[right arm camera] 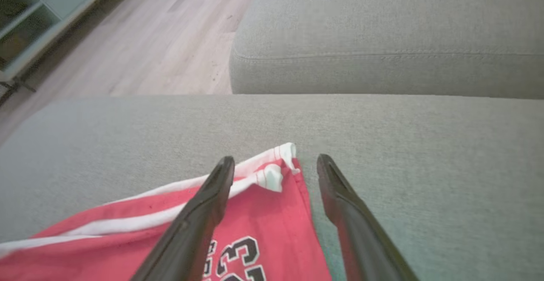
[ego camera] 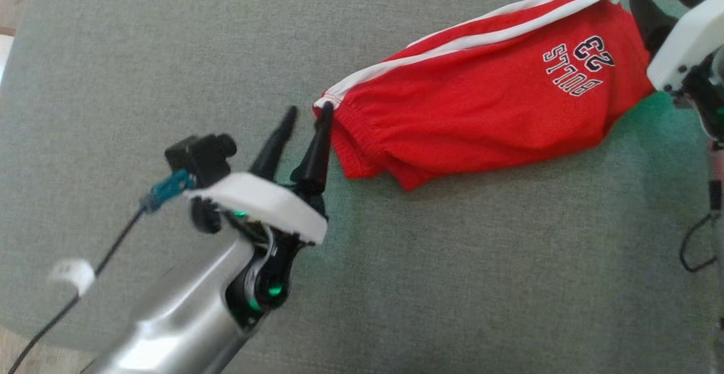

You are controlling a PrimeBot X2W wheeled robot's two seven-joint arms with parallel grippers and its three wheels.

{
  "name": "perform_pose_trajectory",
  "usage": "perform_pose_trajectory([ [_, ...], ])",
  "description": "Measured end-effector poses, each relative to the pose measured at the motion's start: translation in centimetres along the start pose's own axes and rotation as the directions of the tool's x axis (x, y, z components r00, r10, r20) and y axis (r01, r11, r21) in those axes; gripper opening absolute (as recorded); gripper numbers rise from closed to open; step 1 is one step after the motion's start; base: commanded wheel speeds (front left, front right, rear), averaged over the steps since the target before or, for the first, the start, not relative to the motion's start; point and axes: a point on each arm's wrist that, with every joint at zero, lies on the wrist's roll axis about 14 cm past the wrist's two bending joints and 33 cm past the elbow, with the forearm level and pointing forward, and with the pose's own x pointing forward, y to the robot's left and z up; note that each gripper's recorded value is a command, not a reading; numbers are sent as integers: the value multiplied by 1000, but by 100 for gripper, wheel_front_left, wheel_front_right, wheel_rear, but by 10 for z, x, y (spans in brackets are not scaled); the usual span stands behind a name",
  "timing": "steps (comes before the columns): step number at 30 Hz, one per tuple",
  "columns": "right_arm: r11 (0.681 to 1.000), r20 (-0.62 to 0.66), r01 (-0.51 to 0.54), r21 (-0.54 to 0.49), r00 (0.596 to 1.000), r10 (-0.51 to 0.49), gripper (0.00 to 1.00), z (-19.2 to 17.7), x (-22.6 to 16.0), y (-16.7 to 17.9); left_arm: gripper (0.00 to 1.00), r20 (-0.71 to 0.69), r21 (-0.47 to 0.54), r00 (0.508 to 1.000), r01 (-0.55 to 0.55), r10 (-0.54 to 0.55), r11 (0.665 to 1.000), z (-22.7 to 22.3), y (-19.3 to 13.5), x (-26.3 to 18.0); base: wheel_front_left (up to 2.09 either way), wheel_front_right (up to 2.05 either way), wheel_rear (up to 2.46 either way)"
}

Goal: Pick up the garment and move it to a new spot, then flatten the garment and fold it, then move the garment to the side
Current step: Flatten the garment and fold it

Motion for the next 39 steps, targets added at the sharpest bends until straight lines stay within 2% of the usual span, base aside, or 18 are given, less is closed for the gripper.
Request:
perform_pose_trajectory([
  [3,996,-56,27,-81,998,-31,100,-13,-5,-8,100,102,204,995,-34,13,978,15,7,-7,0,0,0],
  [6,994,-122,38,-104,991,-50,100,-30,-4,-15,100,175,335,984,-85,27,938,27,12,-10,0,0,0],
  [9,990,-168,42,-133,984,-65,100,-45,1,-17,100,240,394,970,-119,23,911,39,10,-12,0,0,0],
  [12,989,-218,40,-143,973,-70,100,-60,10,-16,100,319,403,947,-158,24,901,52,8,-16,0,0,0],
  [18,991,-254,30,-132,965,-63,100,-71,20,-9,100,350,436,936,-201,40,877,47,16,-29,0,0,0],
  [19,993,-255,27,-119,965,-57,74,-72,21,-6,100,355,442,934,-211,46,872,46,19,-31,0,0,0],
  [20,994,-246,23,-107,968,-48,0,-71,21,-2,100,360,448,932,-217,47,867,46,19,-33,0,0,0],
  [26,999,-188,-23,-44,982,14,0,-74,14,26,100,362,456,931,-229,56,860,36,26,-46,0,0,0],
  [29,1000,-176,-18,-12,984,16,0,-81,-4,26,100,353,452,933,-237,71,860,26,31,-59,0,0,0],
  [33,998,-138,42,42,990,-36,0,-83,-33,3,100,329,445,941,-231,81,865,10,33,-76,0,0,0],
  [39,975,-76,196,107,979,-188,0,-80,-82,-57,100,314,435,948,-197,58,879,-6,24,-91,0,0,0],
])
